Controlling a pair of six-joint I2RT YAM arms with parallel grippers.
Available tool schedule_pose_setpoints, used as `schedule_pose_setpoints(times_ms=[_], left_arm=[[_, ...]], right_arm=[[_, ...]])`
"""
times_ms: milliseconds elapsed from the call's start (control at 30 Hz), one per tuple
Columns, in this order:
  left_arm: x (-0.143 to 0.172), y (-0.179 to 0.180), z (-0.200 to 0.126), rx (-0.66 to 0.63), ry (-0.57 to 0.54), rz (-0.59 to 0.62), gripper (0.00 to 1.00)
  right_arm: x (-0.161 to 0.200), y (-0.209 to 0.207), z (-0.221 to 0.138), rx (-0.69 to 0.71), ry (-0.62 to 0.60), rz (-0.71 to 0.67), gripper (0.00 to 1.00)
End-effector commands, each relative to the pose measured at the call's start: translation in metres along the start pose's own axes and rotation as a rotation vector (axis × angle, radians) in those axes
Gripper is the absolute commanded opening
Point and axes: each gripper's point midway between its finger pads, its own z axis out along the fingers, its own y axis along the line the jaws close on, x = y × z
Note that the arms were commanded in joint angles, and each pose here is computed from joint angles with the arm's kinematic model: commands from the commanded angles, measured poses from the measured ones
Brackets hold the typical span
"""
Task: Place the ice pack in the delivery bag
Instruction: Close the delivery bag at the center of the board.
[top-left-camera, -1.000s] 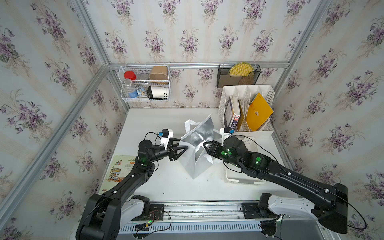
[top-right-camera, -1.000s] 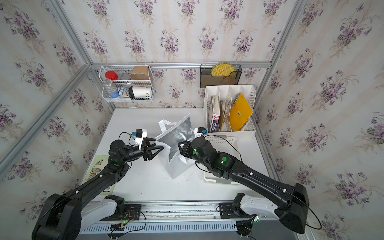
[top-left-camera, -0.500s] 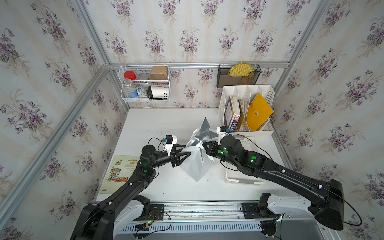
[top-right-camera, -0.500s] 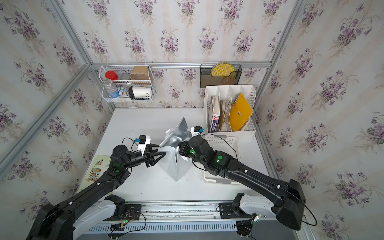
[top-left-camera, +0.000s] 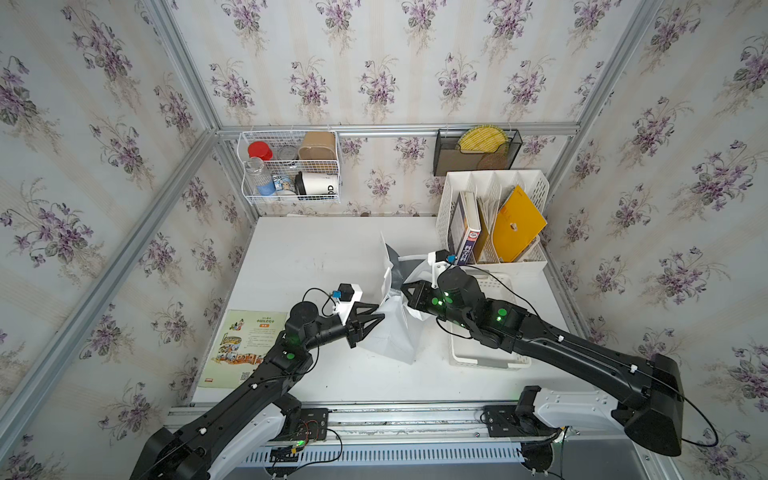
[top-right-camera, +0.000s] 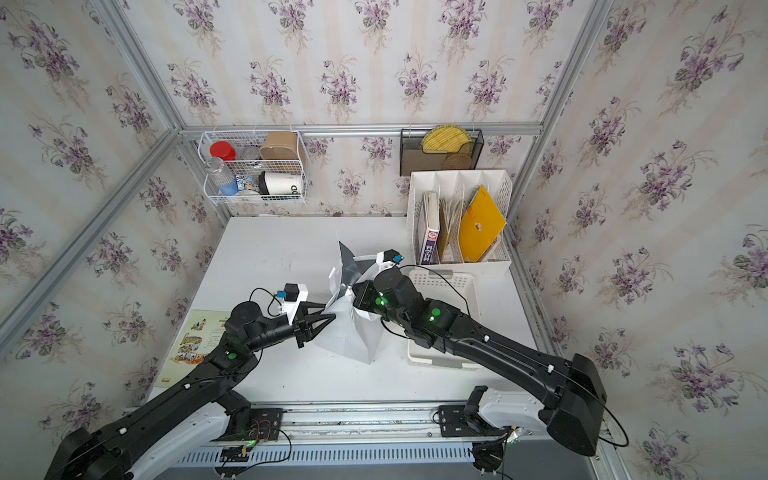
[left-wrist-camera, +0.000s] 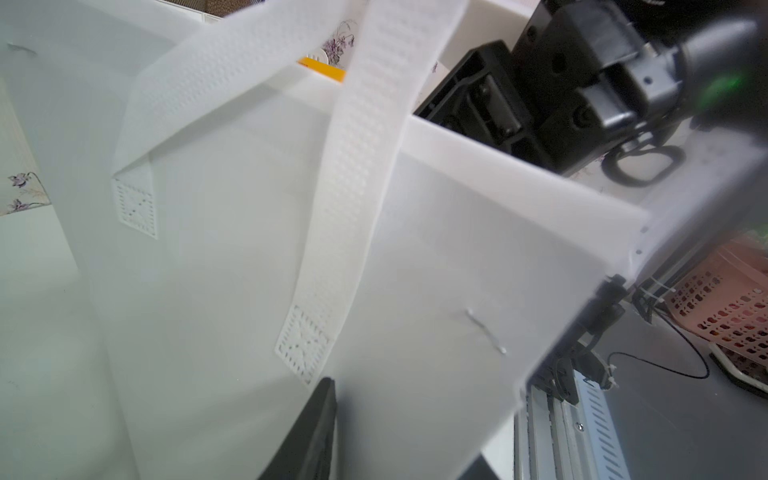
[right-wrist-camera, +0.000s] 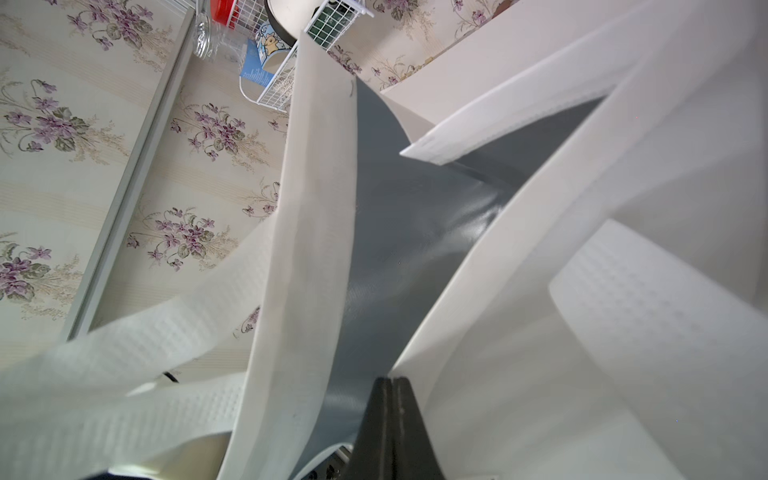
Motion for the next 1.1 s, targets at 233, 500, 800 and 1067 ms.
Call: schedule_pose_setpoints(times_ms=[233,500,800,1067], left_arm=[[-0.002,0.015,-0.007,-0.137,0.014,0.003,0.27],[-0.005,0.012,-0.01,-0.144,0.005,-0.004,0.25],[-0.004,0.013,-0.008,-0.15,0.011,-0.014,0.24],[-0.002,0.012,-0.008,-0.147,0.018,-0.028,0.25]], right_arm=[[-0.03,0.003,-0.055,0.014,-0.128,-0.206,0.71],[-0.008,-0.01,-0.089,0.08,-0.04,-0.393,0.82],[0.053,0.009,-0.105,0.016,-0.001,-0.562,0.78],[0.078,-0.006,-0.097,-0.005,0.008,-0.605,0.63]])
